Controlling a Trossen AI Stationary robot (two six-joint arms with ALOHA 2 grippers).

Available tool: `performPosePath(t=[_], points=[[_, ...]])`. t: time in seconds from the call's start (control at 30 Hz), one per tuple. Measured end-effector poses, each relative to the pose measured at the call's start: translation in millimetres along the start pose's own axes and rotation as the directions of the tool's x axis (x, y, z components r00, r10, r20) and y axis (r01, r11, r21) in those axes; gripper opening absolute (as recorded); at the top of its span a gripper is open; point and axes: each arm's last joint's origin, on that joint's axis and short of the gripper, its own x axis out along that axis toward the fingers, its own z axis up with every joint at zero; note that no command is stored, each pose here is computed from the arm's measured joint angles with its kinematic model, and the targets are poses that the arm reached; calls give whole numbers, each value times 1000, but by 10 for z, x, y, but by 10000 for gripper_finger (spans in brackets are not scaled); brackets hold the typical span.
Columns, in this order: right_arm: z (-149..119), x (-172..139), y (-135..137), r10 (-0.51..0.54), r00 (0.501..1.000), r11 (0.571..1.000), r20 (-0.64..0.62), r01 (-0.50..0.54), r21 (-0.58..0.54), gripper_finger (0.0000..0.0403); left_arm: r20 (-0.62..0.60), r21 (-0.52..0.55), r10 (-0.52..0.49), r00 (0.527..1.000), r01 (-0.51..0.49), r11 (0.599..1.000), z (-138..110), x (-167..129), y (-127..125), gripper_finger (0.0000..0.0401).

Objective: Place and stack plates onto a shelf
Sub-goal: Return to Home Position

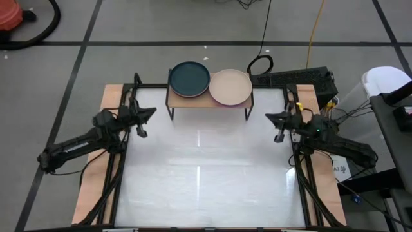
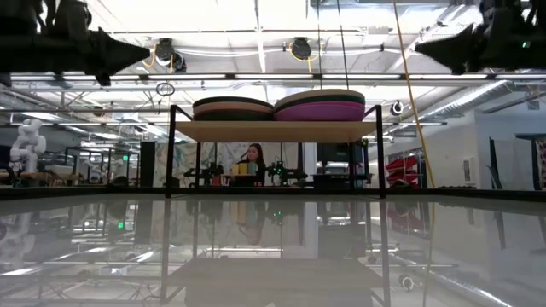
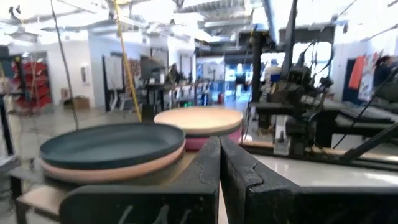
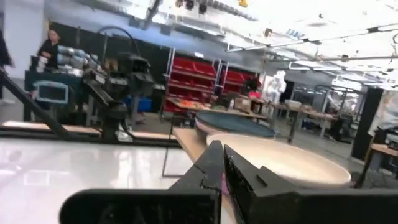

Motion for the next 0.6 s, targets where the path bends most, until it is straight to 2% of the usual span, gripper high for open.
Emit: performPosePath(t=[0.13,0.27,0.4,0.6], points=[[-250,20,47,10,998,1000,-62,-10,3,0,15,-2,-12,1000,12,1000,-124,-10,-5,7],[-241,24,41,-13,1000,1000,-15,14,23,0,-13,-7,-14,1000,14,1000,-228,-18,-6,11],[-314,23,36,-63,993,996,-98,69,52,0,-58,-14,-16,998,16,1000,-321,-26,-8,12],[-329,21,38,-64,991,995,-113,72,65,0,-86,-14,-17,996,15,1000,-348,-28,-8,13]])
